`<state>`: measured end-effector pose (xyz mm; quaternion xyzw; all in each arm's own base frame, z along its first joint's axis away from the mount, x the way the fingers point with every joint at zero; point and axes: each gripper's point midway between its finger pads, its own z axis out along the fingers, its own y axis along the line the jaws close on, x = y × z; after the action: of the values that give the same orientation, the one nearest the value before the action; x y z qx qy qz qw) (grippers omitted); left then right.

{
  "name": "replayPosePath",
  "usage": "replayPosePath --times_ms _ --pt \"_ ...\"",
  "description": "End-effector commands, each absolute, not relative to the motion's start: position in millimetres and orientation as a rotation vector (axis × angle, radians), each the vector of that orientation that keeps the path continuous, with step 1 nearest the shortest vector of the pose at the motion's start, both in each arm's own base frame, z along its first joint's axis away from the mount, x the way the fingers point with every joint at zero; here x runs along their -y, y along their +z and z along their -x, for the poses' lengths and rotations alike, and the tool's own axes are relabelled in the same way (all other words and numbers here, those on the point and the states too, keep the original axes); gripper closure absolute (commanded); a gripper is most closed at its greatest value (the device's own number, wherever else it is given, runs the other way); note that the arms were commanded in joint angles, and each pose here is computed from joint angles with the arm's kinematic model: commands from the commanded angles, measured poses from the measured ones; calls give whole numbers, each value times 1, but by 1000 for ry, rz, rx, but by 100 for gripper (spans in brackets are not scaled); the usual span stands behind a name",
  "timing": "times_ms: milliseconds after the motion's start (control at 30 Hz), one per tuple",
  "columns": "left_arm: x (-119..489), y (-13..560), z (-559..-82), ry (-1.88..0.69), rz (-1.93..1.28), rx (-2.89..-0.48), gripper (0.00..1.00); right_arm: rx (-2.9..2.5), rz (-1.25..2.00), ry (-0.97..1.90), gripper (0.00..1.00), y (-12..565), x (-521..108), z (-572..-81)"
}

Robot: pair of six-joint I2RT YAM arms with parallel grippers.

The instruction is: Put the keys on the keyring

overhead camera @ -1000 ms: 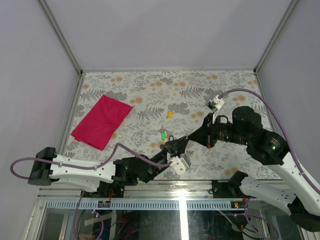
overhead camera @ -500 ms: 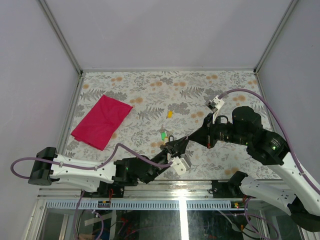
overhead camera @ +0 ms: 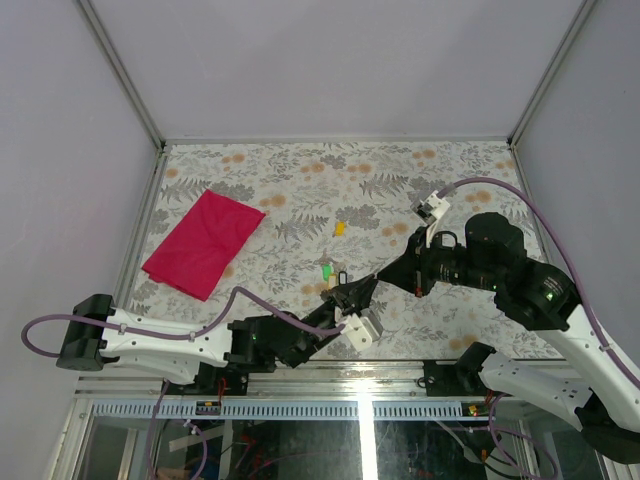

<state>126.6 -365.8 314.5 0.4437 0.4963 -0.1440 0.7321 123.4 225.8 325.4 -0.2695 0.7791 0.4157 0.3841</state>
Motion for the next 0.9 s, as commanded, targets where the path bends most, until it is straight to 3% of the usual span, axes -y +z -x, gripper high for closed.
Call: replayPosePath --times_ms 0,100,200,433,867 --pt "358 343 -132 -341 -862 -1088 100 -1898 676 1045 94 350 -218 -122" --pt "356 343 -131 -373 -845 -1112 100 -1884 648 987 69 352 -210 -128" --pt "352 338 -131 -375 -857 -1163 100 -1859 600 914 58 355 -199 -136" --pt "339 319 -128 -381 -918 -1226 100 -1895 464 707 54 349 -174 -163" --pt "283 290 -160 -365 -863 -1402 100 -2250 447 580 55 242 -209 -202"
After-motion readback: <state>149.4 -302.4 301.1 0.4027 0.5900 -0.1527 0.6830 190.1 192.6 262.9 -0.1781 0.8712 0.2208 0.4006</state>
